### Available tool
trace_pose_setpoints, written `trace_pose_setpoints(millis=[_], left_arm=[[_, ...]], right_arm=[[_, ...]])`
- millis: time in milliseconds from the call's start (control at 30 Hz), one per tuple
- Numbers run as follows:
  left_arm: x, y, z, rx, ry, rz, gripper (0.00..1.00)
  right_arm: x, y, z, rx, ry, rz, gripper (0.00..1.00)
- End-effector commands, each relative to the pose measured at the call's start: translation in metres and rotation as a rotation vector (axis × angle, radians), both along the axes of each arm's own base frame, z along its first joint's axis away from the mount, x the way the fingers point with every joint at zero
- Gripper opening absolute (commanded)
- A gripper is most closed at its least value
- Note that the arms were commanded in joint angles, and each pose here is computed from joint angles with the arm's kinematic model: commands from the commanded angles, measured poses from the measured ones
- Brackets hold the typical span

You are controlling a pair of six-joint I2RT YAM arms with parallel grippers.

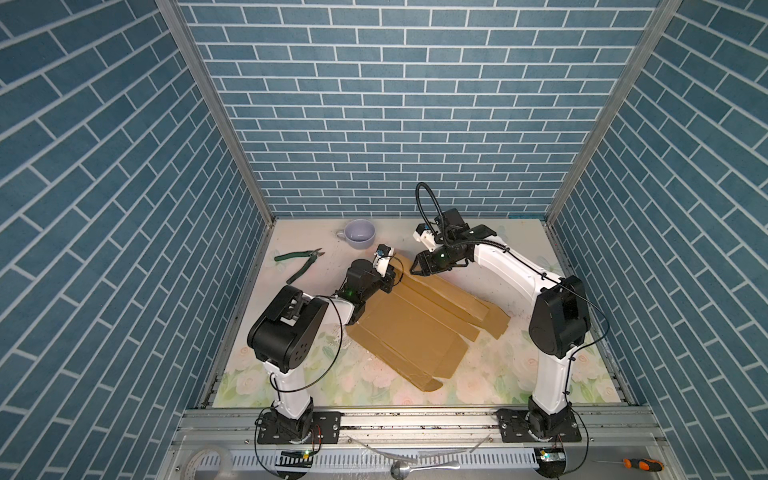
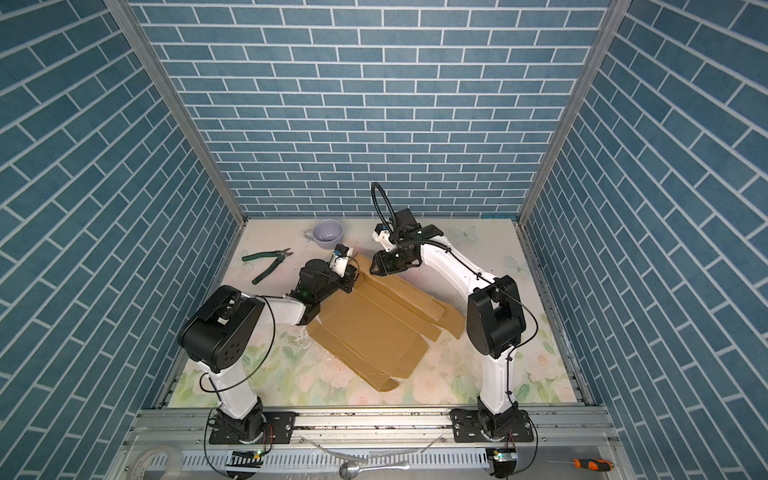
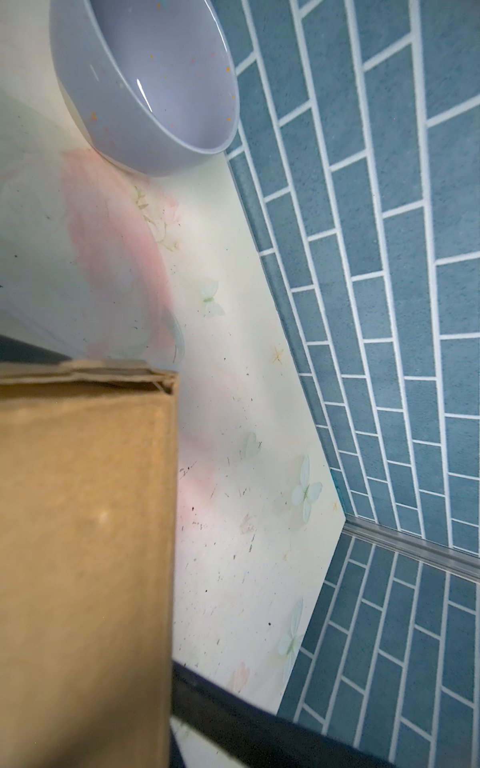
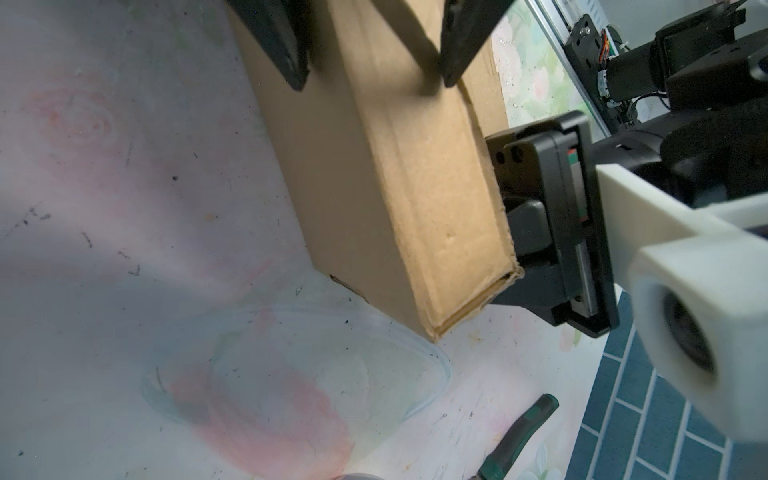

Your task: Fold the paper box

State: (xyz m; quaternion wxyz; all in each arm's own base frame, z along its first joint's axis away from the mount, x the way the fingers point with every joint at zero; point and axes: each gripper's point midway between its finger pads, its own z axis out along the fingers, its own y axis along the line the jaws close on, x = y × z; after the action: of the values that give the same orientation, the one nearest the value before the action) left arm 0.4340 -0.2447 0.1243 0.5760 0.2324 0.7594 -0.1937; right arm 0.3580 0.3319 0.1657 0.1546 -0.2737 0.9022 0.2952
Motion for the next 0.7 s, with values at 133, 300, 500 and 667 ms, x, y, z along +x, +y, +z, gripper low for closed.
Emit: trace_pose_setpoints(millis=[133, 300, 500, 667], left_arm=[[-0.001, 0.004, 0.004, -0.014, -0.025, 0.026, 0.0], [-0.004, 0.002, 0.001, -0.004, -0.012, 0.008, 0.04], [-0.007, 0.003, -0.004, 0.033, 0.025, -0.008, 0.28], [-0.008, 0.002, -0.005, 0.03, 0.045, -0.017, 0.27]], right_arm=[[-0.025, -0.018, 0.004, -0.041, 0.048, 0.034, 0.56], [-0.019, -0.025, -0.022, -0.09, 0.065, 0.015, 0.5], [-0.018, -0.027, -0.029, -0.106, 0.064, 0.023, 0.48], [-0.016, -0.027, -0.028, -0.101, 0.061, 0.024, 0.47]])
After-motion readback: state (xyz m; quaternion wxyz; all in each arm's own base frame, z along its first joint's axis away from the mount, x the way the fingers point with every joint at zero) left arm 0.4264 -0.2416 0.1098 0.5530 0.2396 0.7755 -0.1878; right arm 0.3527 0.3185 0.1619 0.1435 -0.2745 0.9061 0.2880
